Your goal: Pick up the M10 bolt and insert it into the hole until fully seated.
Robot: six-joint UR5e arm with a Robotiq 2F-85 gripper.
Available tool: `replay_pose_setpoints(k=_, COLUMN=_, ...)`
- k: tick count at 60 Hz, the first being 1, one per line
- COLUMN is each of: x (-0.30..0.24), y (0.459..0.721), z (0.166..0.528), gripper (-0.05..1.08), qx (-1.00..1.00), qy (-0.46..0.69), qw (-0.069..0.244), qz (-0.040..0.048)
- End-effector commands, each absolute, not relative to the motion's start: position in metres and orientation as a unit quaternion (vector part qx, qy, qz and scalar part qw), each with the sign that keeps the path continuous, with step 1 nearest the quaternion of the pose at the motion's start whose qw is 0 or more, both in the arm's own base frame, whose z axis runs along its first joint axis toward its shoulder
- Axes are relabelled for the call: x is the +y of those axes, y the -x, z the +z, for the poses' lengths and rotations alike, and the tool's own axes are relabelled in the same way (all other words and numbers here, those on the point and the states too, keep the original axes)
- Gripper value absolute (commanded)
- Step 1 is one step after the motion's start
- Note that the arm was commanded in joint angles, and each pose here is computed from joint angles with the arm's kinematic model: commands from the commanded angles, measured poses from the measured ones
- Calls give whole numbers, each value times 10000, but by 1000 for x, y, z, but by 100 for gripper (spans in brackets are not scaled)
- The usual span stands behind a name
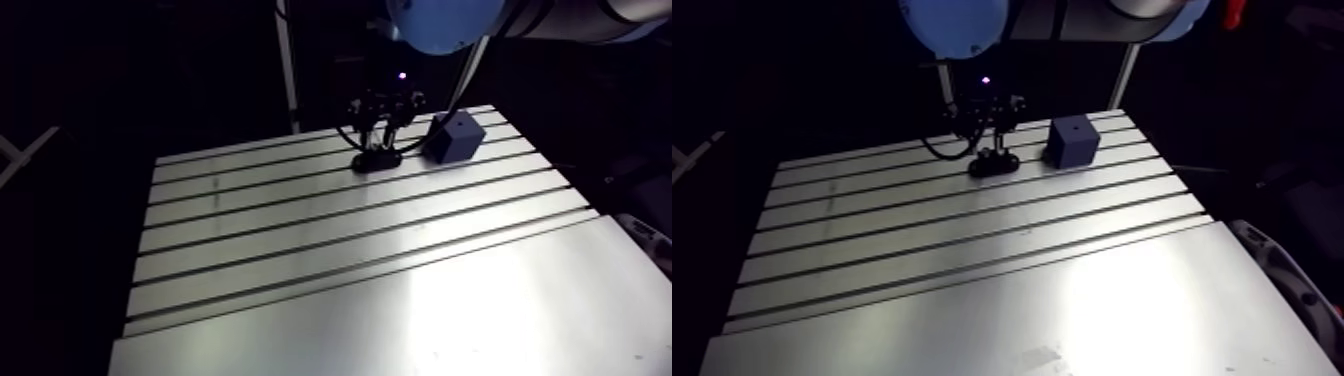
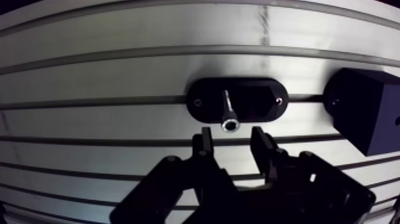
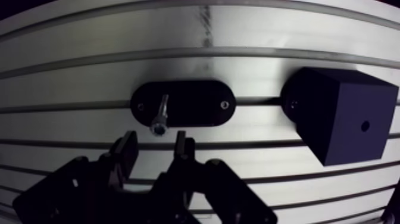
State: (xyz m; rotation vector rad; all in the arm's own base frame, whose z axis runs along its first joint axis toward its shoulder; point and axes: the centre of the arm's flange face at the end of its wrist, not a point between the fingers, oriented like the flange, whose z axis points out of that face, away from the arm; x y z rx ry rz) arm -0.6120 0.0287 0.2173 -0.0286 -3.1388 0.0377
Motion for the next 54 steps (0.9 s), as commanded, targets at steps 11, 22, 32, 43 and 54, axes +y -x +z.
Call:
replay_pose_setpoints(k=11, x=28, y=612, z=213, gripper=54, qx=-9999, qy=66, qw=-24, qz=130)
replay_pose_setpoints(k=22, x=27, y=612, z=211, gripper=54, qx=-9999, qy=58, qw=39, qz=121)
replay_pose_setpoints(k=32, x=27, y=612, z=212, gripper=54, qx=-9999, qy=42, qw=88, qz=108)
replay_pose_setpoints(k=43, x=27, y=613, z=208, gripper=54, qx=-9999, qy=42, qw=53, qz=117)
replay_pose_setpoints(k=54, x=27, y=613, z=206, gripper=54, qx=-9999, qy=42, qw=50, qz=118)
